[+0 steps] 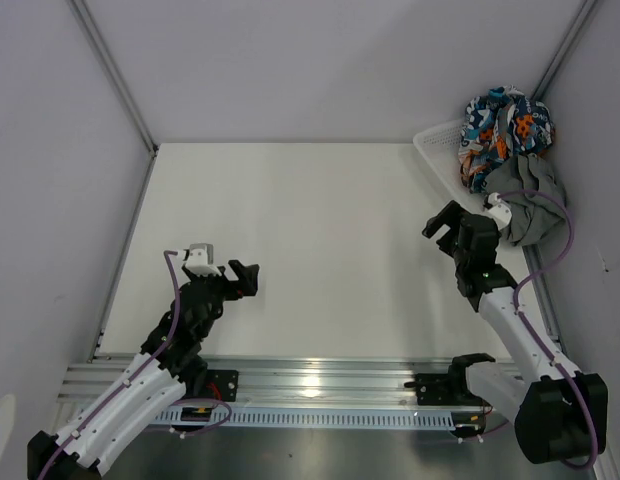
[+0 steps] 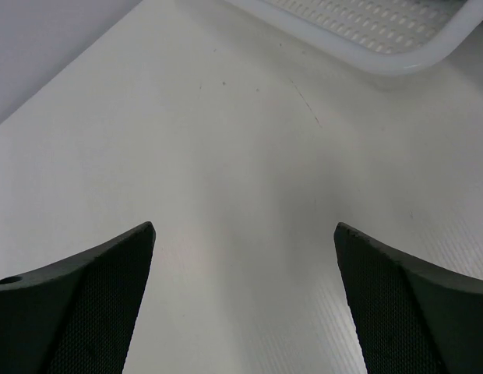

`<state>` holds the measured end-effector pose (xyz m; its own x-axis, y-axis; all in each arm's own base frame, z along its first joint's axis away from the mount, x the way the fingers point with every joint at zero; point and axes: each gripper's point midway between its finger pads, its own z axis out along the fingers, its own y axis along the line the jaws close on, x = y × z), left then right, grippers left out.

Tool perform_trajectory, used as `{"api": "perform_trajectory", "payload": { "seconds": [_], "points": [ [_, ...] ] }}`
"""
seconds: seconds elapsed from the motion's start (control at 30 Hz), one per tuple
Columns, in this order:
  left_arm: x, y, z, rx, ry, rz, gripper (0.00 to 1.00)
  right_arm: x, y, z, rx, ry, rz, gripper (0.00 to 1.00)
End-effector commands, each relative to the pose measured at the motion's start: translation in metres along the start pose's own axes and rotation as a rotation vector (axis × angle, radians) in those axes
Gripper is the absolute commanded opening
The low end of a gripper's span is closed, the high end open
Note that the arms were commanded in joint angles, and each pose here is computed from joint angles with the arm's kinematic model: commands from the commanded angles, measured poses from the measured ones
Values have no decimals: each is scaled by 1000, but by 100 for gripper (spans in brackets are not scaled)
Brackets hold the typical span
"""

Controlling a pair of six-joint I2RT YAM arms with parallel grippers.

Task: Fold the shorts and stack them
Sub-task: Grab the shorts from the pile

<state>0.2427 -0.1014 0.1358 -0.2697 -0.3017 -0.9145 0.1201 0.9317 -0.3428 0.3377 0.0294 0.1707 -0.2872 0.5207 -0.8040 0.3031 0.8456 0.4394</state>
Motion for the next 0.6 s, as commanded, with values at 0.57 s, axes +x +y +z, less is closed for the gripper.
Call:
{"api": "perform_trajectory", "payload": {
  "seconds": [0.57],
  "points": [
    [-10,-2,3,-5,-22,-6,99,-86,-28,70,230,16,158,99]
  ]
}}
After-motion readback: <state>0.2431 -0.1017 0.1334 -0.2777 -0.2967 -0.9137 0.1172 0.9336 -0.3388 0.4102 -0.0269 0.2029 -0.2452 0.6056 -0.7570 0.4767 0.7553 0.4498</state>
